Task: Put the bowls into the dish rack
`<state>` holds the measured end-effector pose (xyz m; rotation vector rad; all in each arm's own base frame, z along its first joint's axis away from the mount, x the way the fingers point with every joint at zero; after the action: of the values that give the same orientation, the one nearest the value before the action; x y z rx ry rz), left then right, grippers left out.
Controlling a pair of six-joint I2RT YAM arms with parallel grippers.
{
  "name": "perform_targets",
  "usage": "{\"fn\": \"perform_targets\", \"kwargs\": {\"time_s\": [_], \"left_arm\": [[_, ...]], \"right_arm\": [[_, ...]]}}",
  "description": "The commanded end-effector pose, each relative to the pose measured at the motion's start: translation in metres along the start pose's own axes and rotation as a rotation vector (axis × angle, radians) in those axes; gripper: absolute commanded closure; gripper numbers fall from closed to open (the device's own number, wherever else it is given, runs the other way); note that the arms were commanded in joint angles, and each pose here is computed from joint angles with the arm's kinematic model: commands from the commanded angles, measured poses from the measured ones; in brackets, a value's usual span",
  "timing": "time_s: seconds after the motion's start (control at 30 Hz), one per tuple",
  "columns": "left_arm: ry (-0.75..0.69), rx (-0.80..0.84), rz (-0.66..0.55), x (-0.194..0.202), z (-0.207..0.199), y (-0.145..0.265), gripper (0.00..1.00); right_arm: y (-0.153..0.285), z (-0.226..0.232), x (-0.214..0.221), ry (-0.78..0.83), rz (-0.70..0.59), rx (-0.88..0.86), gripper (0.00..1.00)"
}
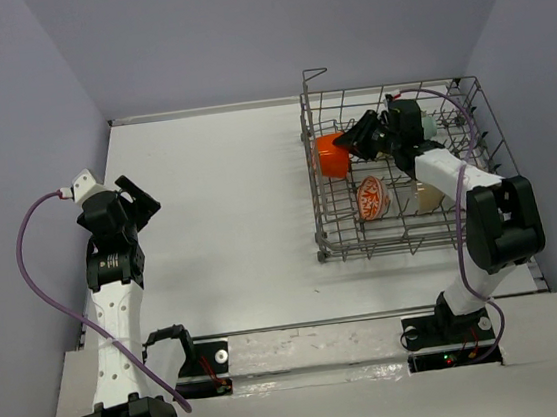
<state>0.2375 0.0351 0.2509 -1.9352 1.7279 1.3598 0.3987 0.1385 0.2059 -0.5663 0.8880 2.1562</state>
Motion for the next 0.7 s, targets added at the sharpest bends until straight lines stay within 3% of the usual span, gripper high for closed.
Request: {"fn": "perform_targets", "kwargs": {"time_s": [0.0, 0.67], "left_arm": [[0.001, 0.026, -0.032, -0.004, -0.001, -0.001, 0.11], [0.002, 0.031, -0.031, -0.004, -0.002, -0.001, 0.11]], "right_arm": [[0.008, -0.025, -0.002, 0.021, -0.005, 0.179, 0.67], [0.006, -0.043, 0.000, 0.051, -0.003, 0.293, 0.67]]}}
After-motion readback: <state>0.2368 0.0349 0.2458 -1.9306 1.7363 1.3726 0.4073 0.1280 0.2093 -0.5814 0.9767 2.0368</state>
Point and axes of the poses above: each gripper's point midway between its finger pads, its own y axis back along the fingers, its own z axis along the line the jaws close on, x = y × z, the point moved 7 cm from there along y, back along the fingers, and after that the axes turned 14 degrees about y, right-handed, at the moved point
